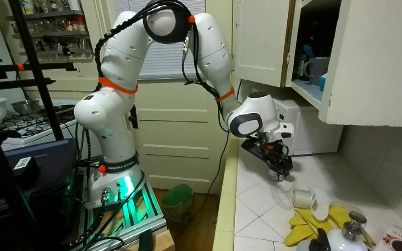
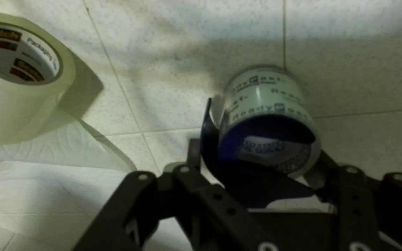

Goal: Put the black and white object on the second shelf of the open cabinet on the right.

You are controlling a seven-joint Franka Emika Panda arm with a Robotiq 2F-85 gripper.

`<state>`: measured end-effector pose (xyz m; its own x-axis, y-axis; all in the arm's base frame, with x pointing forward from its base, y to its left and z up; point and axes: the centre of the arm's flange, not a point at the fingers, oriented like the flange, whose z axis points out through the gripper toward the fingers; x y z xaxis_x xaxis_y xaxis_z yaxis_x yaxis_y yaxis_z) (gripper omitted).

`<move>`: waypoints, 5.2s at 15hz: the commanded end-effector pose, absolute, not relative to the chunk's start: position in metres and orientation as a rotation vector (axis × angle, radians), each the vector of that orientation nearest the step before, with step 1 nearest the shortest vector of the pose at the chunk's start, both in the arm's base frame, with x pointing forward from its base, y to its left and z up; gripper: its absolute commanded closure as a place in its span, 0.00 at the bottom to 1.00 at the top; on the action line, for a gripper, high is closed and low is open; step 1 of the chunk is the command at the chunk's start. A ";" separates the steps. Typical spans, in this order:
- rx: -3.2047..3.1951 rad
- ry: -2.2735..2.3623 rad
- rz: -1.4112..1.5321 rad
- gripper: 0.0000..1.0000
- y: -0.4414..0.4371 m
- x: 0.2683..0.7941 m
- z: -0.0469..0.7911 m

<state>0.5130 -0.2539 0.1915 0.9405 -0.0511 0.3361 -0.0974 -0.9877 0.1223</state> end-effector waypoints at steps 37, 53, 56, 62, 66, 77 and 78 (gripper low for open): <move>2.291 0.074 1.265 0.69 -0.240 0.372 0.608; 1.978 0.033 1.573 0.69 -0.228 0.336 0.689; 1.792 -0.006 1.735 0.69 -0.221 0.332 0.742; 1.756 -0.078 1.799 0.69 -0.237 0.372 0.777; 1.810 -0.117 1.785 0.69 -0.243 0.434 0.774; 1.759 -0.182 1.690 0.69 -0.248 0.442 0.769; 1.762 -0.166 1.688 0.69 -0.243 0.436 0.770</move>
